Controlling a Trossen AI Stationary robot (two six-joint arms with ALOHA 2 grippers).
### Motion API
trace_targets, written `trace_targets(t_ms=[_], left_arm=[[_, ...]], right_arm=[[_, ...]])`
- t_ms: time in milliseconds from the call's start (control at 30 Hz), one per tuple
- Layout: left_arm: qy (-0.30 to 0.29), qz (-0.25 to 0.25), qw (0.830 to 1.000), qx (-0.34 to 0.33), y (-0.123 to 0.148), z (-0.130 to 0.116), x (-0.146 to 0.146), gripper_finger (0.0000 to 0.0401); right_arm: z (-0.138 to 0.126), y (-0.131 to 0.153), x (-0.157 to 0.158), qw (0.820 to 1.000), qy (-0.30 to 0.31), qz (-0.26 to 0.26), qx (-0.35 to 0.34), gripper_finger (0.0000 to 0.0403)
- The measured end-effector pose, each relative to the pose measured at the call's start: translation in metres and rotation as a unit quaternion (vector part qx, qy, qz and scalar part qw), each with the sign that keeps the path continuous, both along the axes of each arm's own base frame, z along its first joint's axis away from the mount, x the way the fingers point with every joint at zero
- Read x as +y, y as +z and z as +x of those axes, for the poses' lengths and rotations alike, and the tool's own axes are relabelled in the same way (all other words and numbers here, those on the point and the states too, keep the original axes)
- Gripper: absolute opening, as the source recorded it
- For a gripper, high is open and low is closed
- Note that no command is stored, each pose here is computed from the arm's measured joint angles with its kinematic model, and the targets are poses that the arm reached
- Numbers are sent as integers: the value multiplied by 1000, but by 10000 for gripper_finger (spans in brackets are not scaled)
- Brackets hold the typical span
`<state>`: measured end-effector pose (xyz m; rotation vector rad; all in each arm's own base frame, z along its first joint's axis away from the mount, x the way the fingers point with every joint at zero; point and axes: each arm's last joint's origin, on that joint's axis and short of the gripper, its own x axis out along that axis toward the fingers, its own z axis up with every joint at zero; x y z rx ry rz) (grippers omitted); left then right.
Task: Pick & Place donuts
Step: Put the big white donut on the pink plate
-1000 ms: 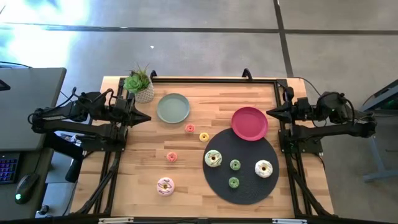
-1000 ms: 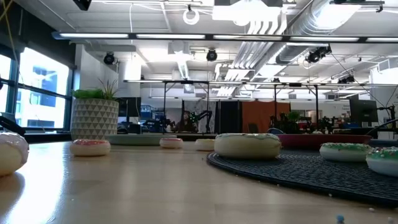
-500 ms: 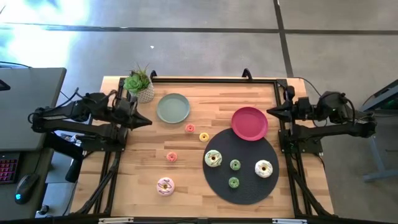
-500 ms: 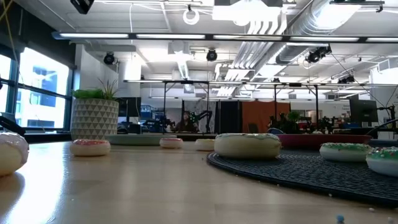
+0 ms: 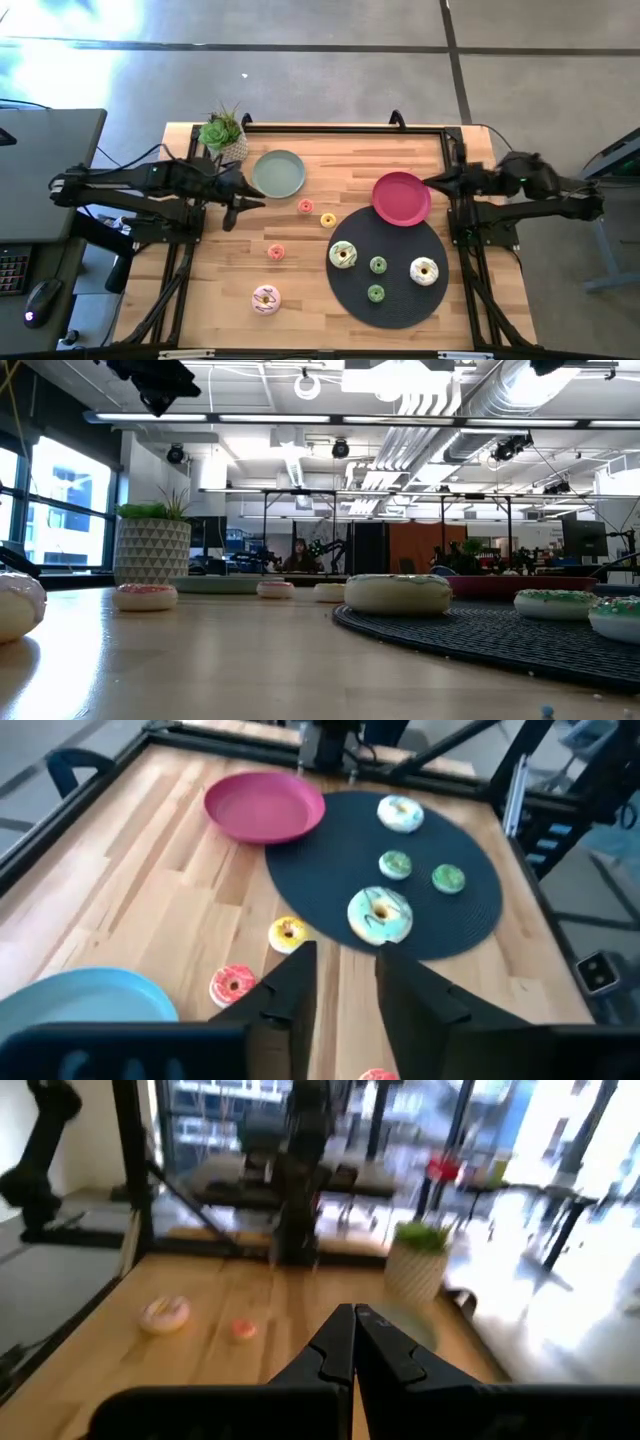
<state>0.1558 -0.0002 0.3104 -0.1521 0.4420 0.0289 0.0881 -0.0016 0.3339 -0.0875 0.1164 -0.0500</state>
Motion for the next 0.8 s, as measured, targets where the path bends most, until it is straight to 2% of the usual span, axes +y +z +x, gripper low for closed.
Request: trace_targets(t_ms=[200,433,500,600,800], left_arm=[[-2,3,1000,3,-2,8,0,124],[11,-1,1000,-21,2,7,1,124],[11,-1,1000,-28,4,8,1,124],[12,-1,999,-30,4,8,1,124],[13,-1,999,-30,4,8,1,124]], right_arm=[[34,-37,3,989,32,72,124,20],[75,-69,7,955,72,135,254,107],[80,-80,9,931,80,178,307,132],[80,-97,17,878,98,241,403,161],[67,-119,40,769,25,311,558,178]])
